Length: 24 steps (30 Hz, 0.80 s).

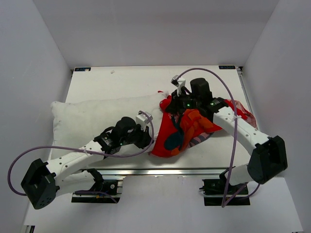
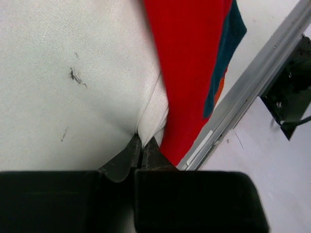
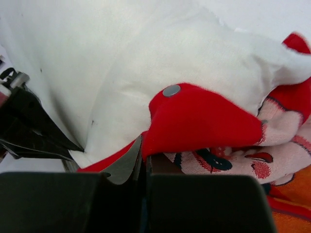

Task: Put the pillow into the pillowcase

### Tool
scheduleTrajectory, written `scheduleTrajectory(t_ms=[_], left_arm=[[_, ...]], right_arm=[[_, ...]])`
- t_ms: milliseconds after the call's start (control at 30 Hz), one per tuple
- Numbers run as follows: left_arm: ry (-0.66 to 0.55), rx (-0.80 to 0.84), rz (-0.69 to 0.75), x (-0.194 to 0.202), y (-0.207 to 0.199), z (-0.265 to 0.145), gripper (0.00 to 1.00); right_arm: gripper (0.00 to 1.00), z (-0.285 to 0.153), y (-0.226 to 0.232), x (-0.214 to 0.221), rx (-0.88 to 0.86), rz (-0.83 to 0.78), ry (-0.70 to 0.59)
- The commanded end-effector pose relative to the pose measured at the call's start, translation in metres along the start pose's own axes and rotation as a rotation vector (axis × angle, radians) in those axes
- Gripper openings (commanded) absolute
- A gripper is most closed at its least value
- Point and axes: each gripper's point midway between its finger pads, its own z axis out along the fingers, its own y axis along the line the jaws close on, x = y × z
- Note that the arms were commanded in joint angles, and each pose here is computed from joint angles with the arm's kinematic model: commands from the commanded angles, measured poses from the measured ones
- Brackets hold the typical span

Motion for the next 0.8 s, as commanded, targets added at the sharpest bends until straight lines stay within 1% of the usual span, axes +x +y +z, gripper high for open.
scheduleTrajectory(t_ms=[0,67,100,233,300,400,500,533,567,600,633,667,700,733,767], left_arm=[[0.151,0.141,-0.034,0.043,-0.025,-0.007,0.00],[0.166,0.147,-0.040,0.047,-0.025,-0.006,0.00],[0.168,0.153,-0.038,0.047,-0.026,-0.006,0.00],[0.177,0.153,-0.041,0.051,-0.025,-0.004,0.00],[0.173,0.158,-0.047,0.052,-0.025,-0.004,0.00],[0.166,0.172,-0.063,0.055,-0.027,-0.003,0.00],[0.166,0.180,-0.078,0.059,-0.029,-0.004,0.00],[0.167,0.181,-0.078,0.059,-0.029,-0.005,0.00],[0.169,0.179,-0.078,0.059,-0.029,-0.006,0.00],[0.166,0.174,-0.075,0.058,-0.029,-0.007,0.00],[0.163,0.171,-0.072,0.056,-0.029,-0.008,0.00],[0.159,0.159,-0.070,0.054,-0.027,-0.008,0.00],[0.154,0.149,-0.067,0.052,-0.026,-0.009,0.00],[0.138,0.140,-0.060,0.046,-0.026,-0.011,0.00],[0.141,0.121,-0.059,0.044,-0.024,-0.013,0.00]], right_arm=[[0.00,-0.022,-0.002,-0.074,0.067,-0.199,-0.271],[0.00,-0.021,-0.005,-0.090,0.087,-0.189,-0.302],[0.00,-0.025,-0.002,-0.106,0.086,-0.194,-0.333],[0.00,-0.021,0.000,-0.129,0.069,-0.182,-0.395],[0.00,-0.018,0.007,-0.132,0.037,-0.173,-0.393],[0.00,-0.012,0.016,-0.124,0.008,-0.174,-0.370],[0.00,-0.006,0.026,-0.105,-0.041,-0.180,-0.330],[0.00,-0.001,0.028,-0.092,-0.064,-0.192,-0.289],[0.00,0.003,0.029,-0.061,-0.085,-0.154,-0.167],[0.00,0.008,0.033,-0.038,-0.116,-0.138,-0.082],[0.00,0.008,0.029,-0.015,-0.119,-0.181,-0.006],[0.00,0.006,0.027,0.007,-0.122,-0.171,0.064],[0.06,-0.002,0.025,0.030,-0.107,-0.152,0.140],[0.11,-0.007,0.022,0.043,-0.098,-0.177,0.175],[0.19,-0.010,0.020,0.060,-0.089,-0.165,0.216]])
